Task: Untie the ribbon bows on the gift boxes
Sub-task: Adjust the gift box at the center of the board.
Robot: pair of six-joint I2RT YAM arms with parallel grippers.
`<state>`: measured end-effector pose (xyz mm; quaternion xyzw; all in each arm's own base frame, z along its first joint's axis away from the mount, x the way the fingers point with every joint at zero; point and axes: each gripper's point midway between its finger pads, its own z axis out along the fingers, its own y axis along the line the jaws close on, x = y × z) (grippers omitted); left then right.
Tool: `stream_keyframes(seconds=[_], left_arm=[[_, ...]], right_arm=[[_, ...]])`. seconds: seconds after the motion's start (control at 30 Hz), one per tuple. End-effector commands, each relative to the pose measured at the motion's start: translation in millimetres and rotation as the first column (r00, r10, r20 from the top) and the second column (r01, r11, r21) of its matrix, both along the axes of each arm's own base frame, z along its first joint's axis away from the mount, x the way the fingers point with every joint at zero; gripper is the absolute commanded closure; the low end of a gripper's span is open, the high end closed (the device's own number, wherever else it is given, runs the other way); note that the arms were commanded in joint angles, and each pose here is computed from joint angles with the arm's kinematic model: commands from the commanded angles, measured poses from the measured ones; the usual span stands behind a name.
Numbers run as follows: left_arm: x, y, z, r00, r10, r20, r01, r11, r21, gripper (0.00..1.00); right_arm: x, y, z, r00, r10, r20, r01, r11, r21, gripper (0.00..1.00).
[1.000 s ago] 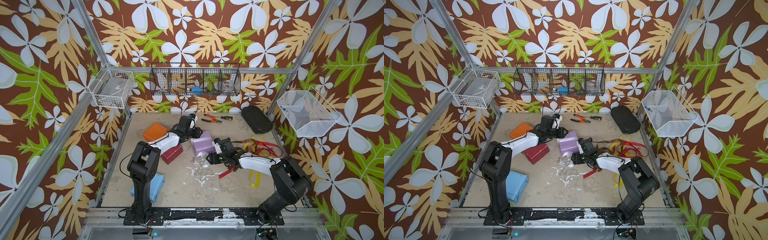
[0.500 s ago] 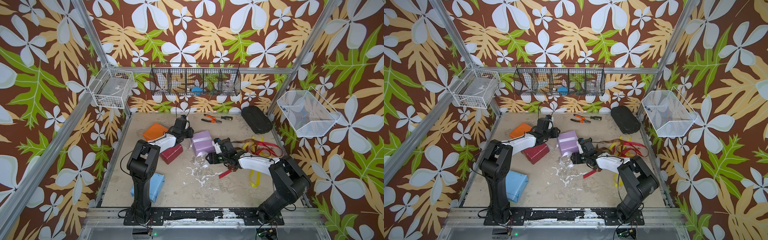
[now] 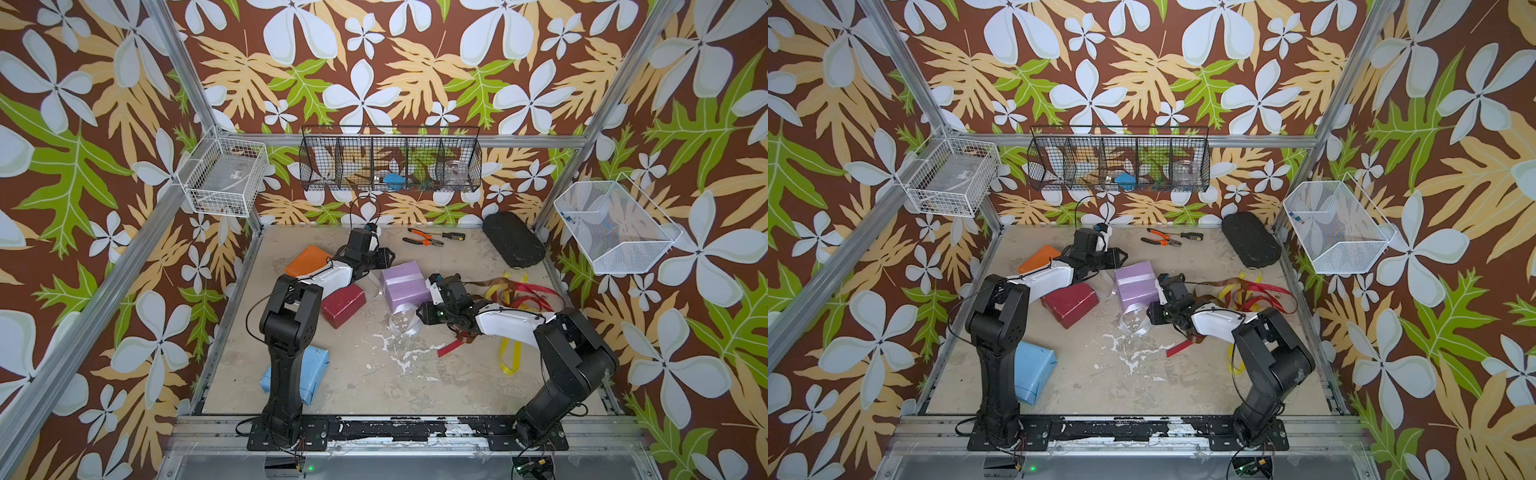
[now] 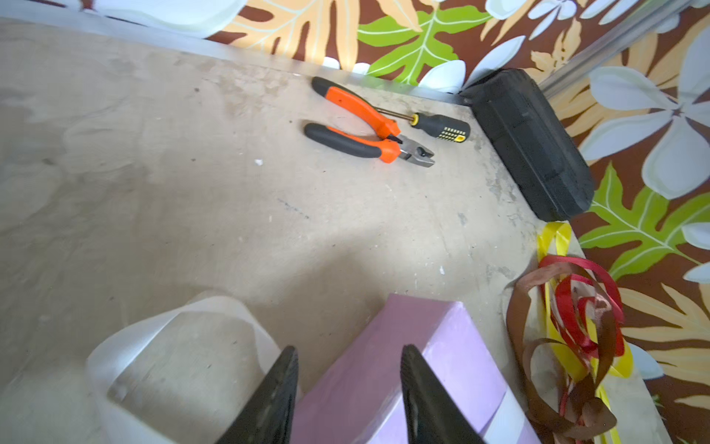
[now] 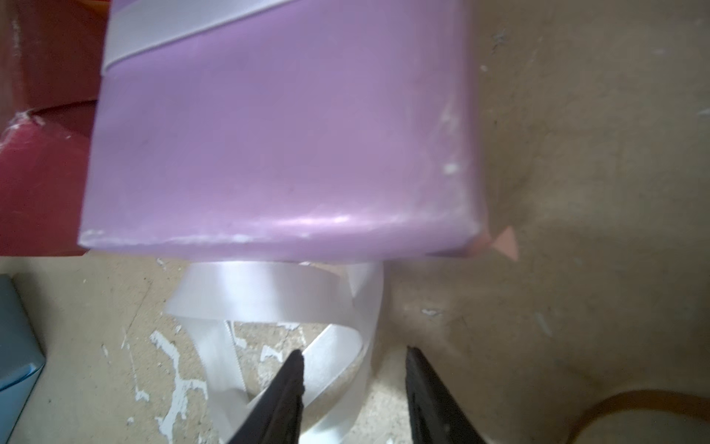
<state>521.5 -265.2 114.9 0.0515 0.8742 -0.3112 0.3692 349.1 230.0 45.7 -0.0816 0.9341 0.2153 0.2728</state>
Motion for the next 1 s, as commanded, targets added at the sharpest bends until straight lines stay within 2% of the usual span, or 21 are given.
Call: stream_keyframes(seconds=[0.0, 0.13, 0.27, 0.43, 0.57, 0.7, 0.83, 0.97], left_arm=[[-5, -16, -10, 0.996, -0.086, -0.036, 0.085, 0.995, -0.051, 0.54], [-16, -19, -26, 0.990, -0.114, -0.087, 0.108, 0.991, -0.076, 0.54], [-36, -14, -21, 0.989, -0.108, -0.096, 0.097, 0.989, -0.115, 0.54], [-75, -2, -17, 0.990, -0.087, -0.110, 0.067, 0.983, -0.171, 0.55], [-107, 5, -24, 0.988, -0.076, -0.133, 0.046, 0.975, -0.218, 0.55], [-119, 10, -29, 0.986, -0.068, -0.151, 0.033, 0.974, -0.222, 0.55], [-117, 15, -25, 0.990, -0.052, -0.134, 0.026, 0.982, -0.186, 0.55], [-114, 16, -17, 0.993, -0.045, -0.109, 0.025, 0.984, -0.177, 0.56]], right_arm=[[16, -5, 5, 0.999, -0.044, 0.028, 0.044, 0.999, 0.016, 0.59], [29, -8, 10, 0.997, -0.060, 0.039, 0.058, 0.997, 0.049, 0.59], [44, -11, 12, 0.997, -0.072, 0.036, 0.069, 0.995, 0.072, 0.56], [61, -9, 9, 0.999, -0.047, 0.013, 0.046, 0.995, 0.090, 0.56], [71, -8, 4, 1.000, -0.027, 0.002, 0.027, 0.999, 0.039, 0.55], [81, -22, 10, 0.999, -0.054, 0.003, 0.054, 0.998, -0.011, 0.52], [83, -39, 32, 0.994, -0.090, 0.058, 0.095, 0.992, -0.088, 0.48], [74, -39, 60, 0.993, -0.075, 0.090, 0.081, 0.995, -0.059, 0.48]])
